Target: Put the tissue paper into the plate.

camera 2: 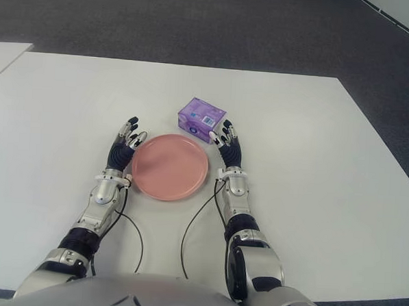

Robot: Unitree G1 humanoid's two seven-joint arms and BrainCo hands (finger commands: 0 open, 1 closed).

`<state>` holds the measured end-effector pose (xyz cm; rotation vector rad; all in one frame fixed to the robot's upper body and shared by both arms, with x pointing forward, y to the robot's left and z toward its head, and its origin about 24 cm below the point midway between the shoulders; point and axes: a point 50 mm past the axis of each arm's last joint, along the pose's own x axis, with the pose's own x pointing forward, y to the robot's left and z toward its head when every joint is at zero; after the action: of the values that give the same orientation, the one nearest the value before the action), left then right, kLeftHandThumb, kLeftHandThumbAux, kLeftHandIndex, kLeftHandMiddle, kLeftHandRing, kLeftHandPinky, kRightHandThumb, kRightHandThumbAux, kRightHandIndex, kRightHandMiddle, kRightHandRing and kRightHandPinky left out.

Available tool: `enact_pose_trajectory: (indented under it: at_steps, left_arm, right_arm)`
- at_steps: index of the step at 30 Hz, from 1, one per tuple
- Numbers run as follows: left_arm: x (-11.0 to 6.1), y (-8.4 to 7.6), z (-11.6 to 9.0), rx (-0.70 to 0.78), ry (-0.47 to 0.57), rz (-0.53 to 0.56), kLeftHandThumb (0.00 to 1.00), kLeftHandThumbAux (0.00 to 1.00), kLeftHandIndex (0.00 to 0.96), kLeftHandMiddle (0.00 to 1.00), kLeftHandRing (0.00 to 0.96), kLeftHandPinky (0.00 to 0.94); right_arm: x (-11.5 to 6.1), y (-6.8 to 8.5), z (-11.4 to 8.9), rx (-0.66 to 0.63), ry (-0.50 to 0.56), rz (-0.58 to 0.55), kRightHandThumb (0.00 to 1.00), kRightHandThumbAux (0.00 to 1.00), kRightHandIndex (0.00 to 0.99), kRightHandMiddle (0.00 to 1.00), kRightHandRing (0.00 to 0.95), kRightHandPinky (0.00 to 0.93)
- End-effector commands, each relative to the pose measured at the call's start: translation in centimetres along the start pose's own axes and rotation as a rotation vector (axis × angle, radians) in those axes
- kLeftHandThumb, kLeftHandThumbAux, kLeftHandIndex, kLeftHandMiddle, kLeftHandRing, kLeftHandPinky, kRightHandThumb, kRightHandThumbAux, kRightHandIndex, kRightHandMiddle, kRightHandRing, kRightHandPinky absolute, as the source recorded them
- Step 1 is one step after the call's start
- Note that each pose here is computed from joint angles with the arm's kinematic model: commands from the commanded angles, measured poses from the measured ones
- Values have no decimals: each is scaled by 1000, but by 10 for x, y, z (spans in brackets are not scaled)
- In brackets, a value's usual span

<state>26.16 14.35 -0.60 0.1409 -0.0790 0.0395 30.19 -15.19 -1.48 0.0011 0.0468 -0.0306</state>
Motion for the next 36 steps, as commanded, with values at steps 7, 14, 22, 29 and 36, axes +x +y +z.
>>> enact_pose_trajectory:
  at_steps: [7,14,22,29,36]
  left_arm:
    - [-1,0,-5,-4,33,10,0,401,0,0,0,0]
    - [0,-1,-6,-8,39,11,0,401,0,0,0,0]
    - [0,-2,-6,-12,40,14,0,392,0,0,0,0]
    - [0,-2,-5,-15,33,15,0,383,0,0,0,0]
    - [0,-2,-5,-17,36,25,0,379,0,0,0,0]
  right_arm:
    - [-26,-7,-43,15,226,-33,147,526,0,0,0,0]
    - [-26,-7,-43,15,229,-33,147,526,0,0,0,0]
    - [44,-2,168,-191,-575,-200,87,499,0,0,0,0]
    - [42,-2,166,-211,-611,-154,93,523,0,0,0,0]
    - [49,9,184,-273,-673,-111,103,534,0,0,0,0]
